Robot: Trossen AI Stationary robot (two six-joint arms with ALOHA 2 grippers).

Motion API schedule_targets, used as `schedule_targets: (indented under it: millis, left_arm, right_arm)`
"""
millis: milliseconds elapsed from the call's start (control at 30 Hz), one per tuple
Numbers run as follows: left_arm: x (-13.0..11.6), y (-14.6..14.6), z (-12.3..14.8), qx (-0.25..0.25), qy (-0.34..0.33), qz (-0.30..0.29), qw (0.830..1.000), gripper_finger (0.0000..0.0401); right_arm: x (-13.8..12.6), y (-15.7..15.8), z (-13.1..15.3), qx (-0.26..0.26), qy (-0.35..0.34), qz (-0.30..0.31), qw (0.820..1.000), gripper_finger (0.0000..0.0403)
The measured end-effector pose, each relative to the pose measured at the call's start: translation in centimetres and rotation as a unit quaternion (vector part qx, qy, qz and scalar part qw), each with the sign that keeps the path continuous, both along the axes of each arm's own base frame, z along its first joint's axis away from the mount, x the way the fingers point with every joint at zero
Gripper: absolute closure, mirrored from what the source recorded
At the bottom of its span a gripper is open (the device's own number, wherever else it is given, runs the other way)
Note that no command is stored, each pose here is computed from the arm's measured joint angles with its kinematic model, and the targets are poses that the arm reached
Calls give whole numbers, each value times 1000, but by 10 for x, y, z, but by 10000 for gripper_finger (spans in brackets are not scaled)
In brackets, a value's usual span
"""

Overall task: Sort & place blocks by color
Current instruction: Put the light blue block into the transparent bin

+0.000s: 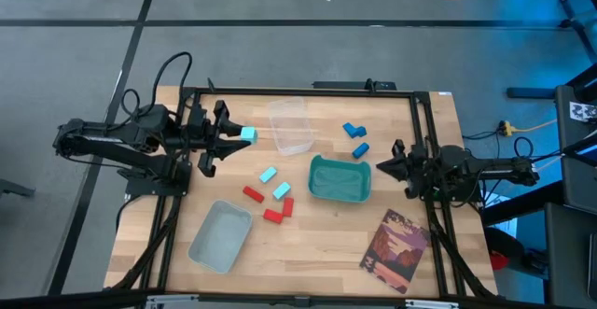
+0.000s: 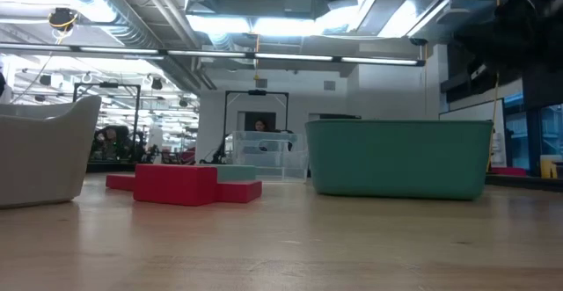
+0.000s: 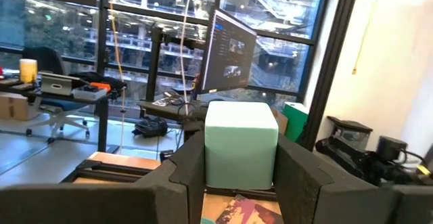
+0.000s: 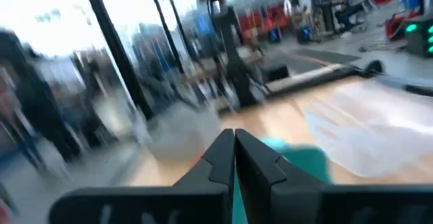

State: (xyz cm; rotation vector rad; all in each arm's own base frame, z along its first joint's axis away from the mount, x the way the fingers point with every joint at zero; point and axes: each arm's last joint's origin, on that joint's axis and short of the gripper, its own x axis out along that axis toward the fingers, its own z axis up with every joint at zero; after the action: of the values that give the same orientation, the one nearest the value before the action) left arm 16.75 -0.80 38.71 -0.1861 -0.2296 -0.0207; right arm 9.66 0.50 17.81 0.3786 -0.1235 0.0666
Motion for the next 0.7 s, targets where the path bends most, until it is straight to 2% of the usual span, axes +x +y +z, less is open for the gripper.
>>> schedule_targets:
  millis: [100, 200, 267, 367, 500, 700]
  left_arm:
    - [0, 0, 0, -1, 0, 2, 1000, 277]
    - [0, 0, 0, -2, 0, 4, 1000, 277]
    - [0, 0, 0, -2, 0, 5, 1000, 277]
    - [0, 0, 0, -2, 0, 6, 1000, 277]
    - [0, 0, 0, -2, 0, 6, 1000, 277]
    - [0, 0, 0, -2, 1, 6, 1000, 277]
  right_arm:
    - [-4, -3, 17, 79, -89, -31, 992, 385]
    - [-12, -6, 34, 132, -187, -64, 971, 385]
    - [-17, -7, 43, 128, -242, -63, 960, 385]
    - [-26, -6, 56, 93, -303, -52, 947, 385]
    - [-31, -6, 82, 69, -310, -50, 947, 385]
    - [-15, -4, 123, 28, -254, -50, 965, 385]
